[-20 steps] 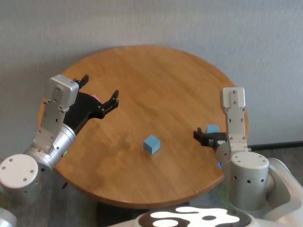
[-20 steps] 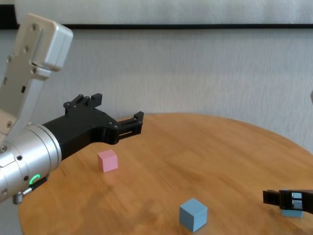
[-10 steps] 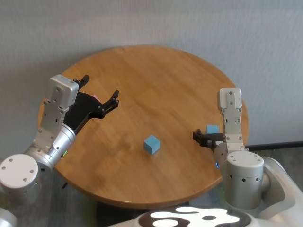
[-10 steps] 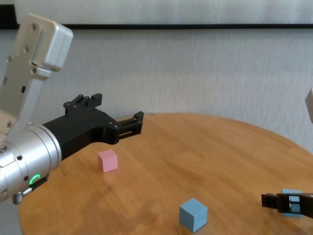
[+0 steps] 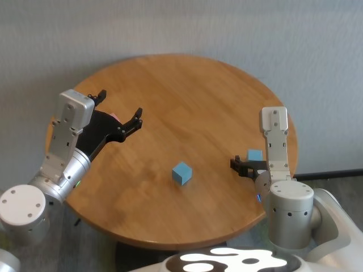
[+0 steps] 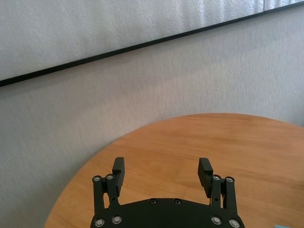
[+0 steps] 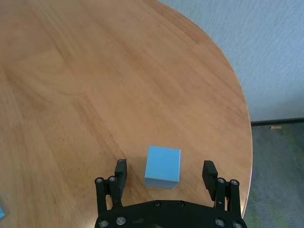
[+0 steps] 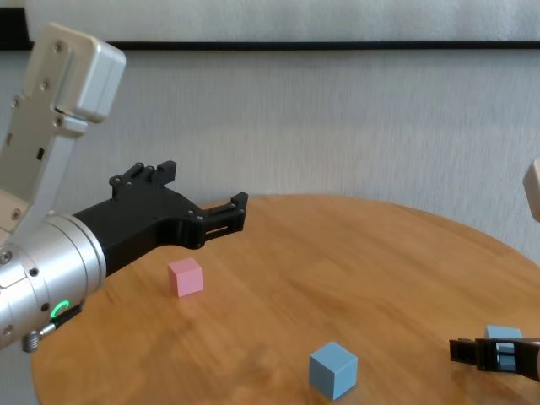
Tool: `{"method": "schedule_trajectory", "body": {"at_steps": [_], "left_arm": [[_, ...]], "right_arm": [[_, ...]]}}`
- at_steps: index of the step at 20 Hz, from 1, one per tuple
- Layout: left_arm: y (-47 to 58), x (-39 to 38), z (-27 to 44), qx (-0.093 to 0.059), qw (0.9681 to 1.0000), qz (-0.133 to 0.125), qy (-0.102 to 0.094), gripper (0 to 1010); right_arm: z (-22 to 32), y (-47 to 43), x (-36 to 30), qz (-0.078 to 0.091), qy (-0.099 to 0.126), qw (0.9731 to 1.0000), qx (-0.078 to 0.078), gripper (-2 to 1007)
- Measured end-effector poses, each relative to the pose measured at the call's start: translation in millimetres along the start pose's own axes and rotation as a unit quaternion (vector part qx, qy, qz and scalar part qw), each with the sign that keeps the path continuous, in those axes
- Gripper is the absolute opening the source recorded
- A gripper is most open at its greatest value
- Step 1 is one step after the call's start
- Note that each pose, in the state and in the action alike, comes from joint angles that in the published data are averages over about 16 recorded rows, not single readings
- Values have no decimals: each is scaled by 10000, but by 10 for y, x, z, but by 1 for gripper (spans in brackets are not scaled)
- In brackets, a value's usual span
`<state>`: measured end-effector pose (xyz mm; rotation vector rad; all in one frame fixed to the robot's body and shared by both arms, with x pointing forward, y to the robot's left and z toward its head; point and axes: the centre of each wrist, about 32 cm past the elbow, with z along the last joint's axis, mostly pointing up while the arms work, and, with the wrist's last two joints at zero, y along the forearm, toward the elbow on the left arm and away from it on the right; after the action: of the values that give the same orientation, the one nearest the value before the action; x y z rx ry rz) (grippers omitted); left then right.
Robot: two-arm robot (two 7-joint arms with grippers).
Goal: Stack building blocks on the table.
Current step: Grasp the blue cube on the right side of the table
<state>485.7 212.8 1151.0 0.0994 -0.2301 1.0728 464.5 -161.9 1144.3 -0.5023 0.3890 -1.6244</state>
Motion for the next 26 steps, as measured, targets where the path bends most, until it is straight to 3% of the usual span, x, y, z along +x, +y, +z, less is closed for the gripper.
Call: {"method": "schedule_trajectory", "body": {"at_steps": [6, 12, 26], "left_arm": [[0, 0, 0, 0, 10000, 0, 0, 1002], [0, 0, 0, 0, 10000, 0, 0, 1002], [0, 0, 0, 0, 10000, 0, 0, 1002]], "right_arm": [[-1, 12, 3, 10, 11, 10000, -2, 994], [2, 9, 4, 7, 12, 10000, 2, 913], [6, 2, 3, 9, 12, 10000, 7, 486]]}}
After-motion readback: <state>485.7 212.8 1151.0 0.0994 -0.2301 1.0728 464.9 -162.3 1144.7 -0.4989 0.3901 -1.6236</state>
